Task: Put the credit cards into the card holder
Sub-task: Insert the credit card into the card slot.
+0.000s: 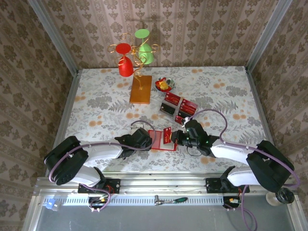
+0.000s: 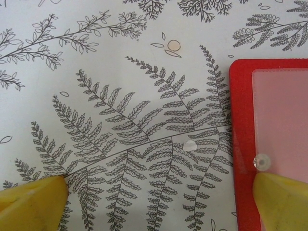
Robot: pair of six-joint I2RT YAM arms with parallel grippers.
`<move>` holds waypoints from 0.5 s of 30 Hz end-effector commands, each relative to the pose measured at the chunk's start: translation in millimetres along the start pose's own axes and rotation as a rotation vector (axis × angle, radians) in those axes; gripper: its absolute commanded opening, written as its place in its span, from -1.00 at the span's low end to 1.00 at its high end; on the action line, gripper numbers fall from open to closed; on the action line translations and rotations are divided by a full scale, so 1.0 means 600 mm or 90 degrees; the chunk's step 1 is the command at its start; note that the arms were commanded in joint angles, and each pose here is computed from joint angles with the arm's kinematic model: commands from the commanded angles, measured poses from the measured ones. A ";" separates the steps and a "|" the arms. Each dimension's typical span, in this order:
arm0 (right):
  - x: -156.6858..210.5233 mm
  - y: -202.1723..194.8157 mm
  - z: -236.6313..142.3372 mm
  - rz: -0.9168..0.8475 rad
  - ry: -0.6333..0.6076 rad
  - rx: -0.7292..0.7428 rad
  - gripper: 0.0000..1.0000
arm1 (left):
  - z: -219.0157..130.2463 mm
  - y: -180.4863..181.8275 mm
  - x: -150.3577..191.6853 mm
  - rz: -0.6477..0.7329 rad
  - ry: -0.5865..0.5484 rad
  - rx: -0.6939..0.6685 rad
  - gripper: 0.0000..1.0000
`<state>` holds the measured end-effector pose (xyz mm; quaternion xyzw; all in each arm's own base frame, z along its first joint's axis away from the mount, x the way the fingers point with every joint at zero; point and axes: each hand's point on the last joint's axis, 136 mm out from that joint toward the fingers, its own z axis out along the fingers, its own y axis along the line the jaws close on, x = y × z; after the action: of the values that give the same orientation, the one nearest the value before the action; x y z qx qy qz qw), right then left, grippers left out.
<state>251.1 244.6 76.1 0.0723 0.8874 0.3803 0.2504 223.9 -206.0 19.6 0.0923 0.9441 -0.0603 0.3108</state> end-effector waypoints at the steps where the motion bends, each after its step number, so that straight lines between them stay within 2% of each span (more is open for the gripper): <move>1: -0.038 0.024 -0.010 0.018 -0.095 -0.036 -1.00 | 0.004 0.022 0.026 -0.001 0.021 -0.032 1.00; 15: -0.014 0.015 0.019 0.026 -0.106 -0.035 -1.00 | 0.004 0.021 0.030 -0.006 0.020 -0.031 1.00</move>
<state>257.7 257.0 77.1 0.1005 0.8608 0.4015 0.2962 224.3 -205.0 19.5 0.0838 0.9427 -0.0596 0.3173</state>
